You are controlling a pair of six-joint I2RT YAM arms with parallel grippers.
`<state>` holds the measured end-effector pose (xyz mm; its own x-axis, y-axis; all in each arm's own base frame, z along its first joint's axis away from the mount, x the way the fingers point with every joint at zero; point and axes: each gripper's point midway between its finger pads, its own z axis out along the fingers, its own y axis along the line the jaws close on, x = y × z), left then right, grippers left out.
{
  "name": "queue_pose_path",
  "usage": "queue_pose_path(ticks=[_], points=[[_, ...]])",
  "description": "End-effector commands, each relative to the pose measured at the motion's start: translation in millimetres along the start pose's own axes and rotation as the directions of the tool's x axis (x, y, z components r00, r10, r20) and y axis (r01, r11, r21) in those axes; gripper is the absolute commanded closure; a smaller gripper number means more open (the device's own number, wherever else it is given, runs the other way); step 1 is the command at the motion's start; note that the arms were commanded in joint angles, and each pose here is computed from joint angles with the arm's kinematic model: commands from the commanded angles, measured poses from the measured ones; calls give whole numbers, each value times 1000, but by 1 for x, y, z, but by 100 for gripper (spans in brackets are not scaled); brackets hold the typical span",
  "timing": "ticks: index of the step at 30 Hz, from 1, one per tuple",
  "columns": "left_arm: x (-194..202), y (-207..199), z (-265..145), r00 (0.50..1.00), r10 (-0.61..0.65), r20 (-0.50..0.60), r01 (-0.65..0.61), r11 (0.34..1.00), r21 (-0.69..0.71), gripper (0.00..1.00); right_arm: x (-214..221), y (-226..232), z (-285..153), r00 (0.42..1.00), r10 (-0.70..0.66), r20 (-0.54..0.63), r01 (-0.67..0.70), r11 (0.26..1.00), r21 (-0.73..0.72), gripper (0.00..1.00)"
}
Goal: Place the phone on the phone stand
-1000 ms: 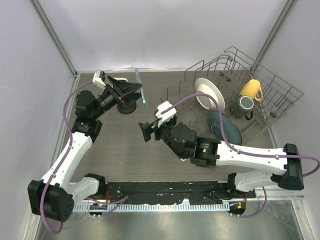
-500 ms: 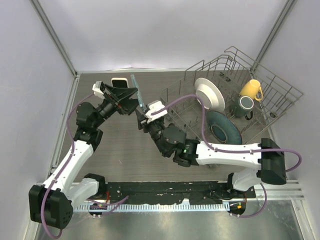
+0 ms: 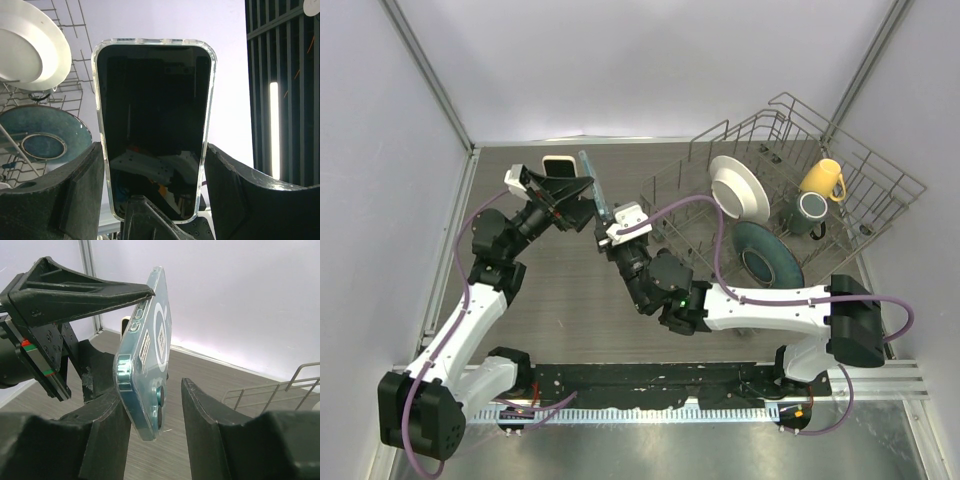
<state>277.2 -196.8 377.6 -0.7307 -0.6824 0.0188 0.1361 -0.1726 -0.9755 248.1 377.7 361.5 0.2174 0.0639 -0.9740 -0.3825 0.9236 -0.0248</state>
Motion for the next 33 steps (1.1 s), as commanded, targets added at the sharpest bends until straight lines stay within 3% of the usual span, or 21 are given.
queue_pose_path(ticks=[1, 10, 15, 18, 20, 21, 25, 27, 31, 33], points=[[12, -38, -8, 996, 81, -32, -76, 989, 123, 100, -29, -12, 7, 997, 41, 65, -44, 998, 52, 52], [17, -35, -9, 995, 87, -58, -81, 992, 97, 100, -34, -19, 18, 996, 19, 86, -23, 998, 56, 62], [18, -31, -9, 994, 86, -63, -81, 993, 82, 100, -41, -13, 21, 994, -28, 107, 25, 999, 22, 95], [19, -31, -8, 992, 106, -76, -99, 992, 82, 100, -47, -18, 19, 992, -35, 119, 32, 999, 27, 100], [22, -30, -9, 987, 129, -92, -121, 989, 86, 87, -51, -25, 17, 992, -32, 124, 27, 999, 46, 100], [23, -33, -9, 985, 143, -93, -134, 987, 93, 70, -54, -28, 15, 991, -26, 133, 19, 998, 53, 100], [30, -39, -9, 961, 248, -121, -235, 966, 112, 26, -74, -52, 8, 987, 3, 163, -23, 992, 121, 100], [40, -52, -10, 931, 325, -166, -305, 942, 138, 16, -86, -73, 5, 985, 8, 171, -37, 986, 164, 100], [50, -47, -15, 854, 461, -243, -450, 887, 102, 15, -106, -118, -3, 982, 53, 183, -95, 969, 227, 100], [56, -48, -21, 774, 577, -260, -565, 815, 125, 15, -105, -133, -5, 985, 74, 159, -111, 965, 238, 100]])
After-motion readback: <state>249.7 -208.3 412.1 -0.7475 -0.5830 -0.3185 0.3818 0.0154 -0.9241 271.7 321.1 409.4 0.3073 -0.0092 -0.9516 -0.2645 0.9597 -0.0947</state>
